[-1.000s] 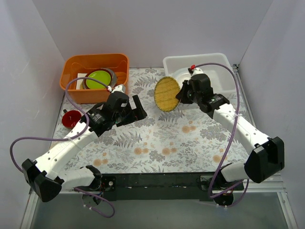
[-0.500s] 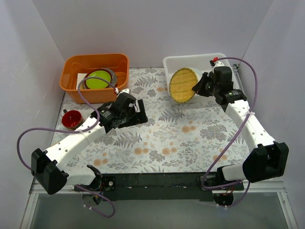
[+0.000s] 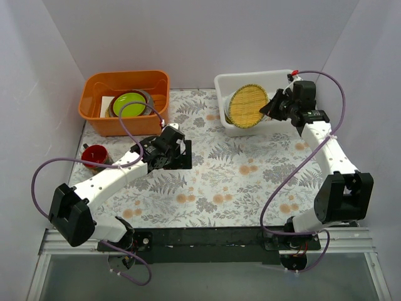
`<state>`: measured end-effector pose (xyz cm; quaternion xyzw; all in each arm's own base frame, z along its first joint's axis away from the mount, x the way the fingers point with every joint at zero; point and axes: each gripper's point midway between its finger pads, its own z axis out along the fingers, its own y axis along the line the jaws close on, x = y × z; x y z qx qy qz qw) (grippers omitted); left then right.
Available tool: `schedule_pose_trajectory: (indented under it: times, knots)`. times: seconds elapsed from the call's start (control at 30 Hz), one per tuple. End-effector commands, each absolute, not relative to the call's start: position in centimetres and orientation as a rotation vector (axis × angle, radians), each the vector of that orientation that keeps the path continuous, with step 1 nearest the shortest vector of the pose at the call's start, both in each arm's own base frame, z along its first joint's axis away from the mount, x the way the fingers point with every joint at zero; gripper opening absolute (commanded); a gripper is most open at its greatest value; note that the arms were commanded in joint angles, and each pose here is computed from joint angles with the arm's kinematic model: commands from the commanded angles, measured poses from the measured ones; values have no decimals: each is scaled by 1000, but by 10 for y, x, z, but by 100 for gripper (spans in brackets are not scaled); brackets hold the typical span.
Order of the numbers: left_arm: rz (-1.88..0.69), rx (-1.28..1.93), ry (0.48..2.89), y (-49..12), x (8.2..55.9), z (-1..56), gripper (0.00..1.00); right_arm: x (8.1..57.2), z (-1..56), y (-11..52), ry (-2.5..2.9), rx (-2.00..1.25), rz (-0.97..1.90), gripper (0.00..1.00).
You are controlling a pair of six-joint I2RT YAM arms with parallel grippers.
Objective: Place the plates into the plastic bin on the countertop
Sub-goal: Place the plate in the plastic bin.
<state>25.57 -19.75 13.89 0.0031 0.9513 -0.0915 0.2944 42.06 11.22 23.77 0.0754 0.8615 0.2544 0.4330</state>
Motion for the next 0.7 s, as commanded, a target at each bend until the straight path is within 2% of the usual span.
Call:
schedule_pose_trajectory:
  times: [0.0, 0.27, 0.47, 0.67]
  knots:
    - [-287, 163, 2474, -200, 265, 141, 98, 444, 282, 110, 1996, 151, 731, 1]
    - [-385, 190, 2563, -194, 272, 107, 98, 460, 282, 103, 1967, 176, 802, 1]
    - [-635, 47, 2578, -184, 281, 102, 98, 473, 282, 88, 1950, 203, 803, 1]
    - [-764, -77, 2533, -167, 288, 106, 98, 489, 265, 81, 1960, 267, 854, 1]
